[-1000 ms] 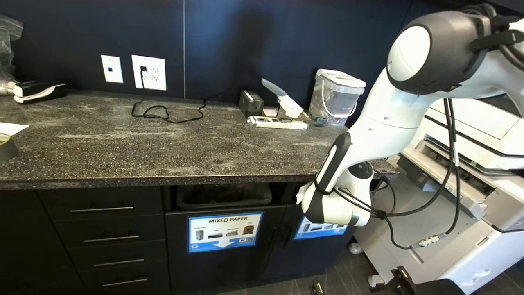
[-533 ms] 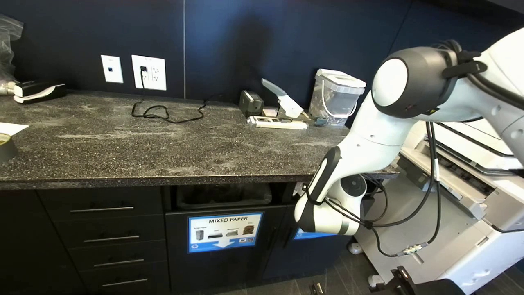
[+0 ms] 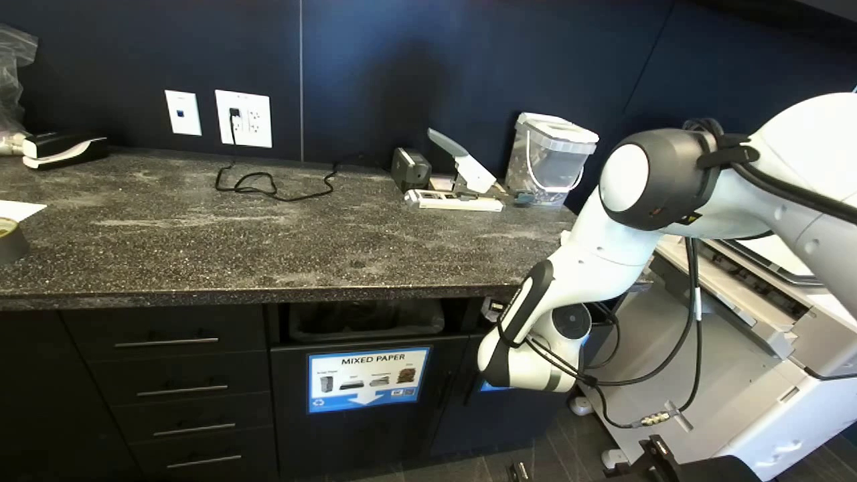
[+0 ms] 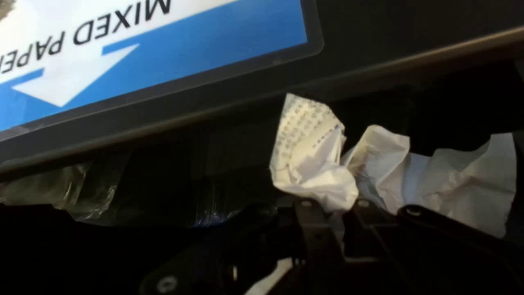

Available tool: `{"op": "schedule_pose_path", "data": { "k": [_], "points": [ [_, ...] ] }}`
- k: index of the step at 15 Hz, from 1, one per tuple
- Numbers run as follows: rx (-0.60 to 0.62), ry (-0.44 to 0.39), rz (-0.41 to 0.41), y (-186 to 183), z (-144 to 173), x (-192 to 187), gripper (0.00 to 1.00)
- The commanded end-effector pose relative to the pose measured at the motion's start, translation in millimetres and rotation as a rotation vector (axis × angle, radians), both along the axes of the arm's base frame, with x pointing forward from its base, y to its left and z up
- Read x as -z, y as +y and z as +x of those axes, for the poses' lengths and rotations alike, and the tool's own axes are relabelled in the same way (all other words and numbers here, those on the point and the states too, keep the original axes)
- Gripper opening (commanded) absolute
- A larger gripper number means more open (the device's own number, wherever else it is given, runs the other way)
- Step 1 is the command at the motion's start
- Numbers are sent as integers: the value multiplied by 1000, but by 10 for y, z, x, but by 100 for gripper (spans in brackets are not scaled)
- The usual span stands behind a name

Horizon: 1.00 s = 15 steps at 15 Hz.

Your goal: Put the papers in the bin to the right

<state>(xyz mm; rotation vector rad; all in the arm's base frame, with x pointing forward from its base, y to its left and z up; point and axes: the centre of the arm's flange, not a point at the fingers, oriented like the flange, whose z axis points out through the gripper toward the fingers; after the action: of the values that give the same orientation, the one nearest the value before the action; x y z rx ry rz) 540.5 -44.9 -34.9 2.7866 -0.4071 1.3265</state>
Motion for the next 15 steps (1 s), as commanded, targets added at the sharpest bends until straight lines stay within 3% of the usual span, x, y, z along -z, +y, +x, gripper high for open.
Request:
{"op": "schedule_pose_path", "data": {
  "k": [1,7,8,10,15],
  "points": [
    [-2,-71,22,-48,261,198,13],
    [22,-61,3,-52,402,337,13],
    [7,-53,-7,-46,411,336,39],
    [-8,-47,-22,-40,421,325,43],
    [-56,-35,-102,-66,365,219,79]
  ]
}}
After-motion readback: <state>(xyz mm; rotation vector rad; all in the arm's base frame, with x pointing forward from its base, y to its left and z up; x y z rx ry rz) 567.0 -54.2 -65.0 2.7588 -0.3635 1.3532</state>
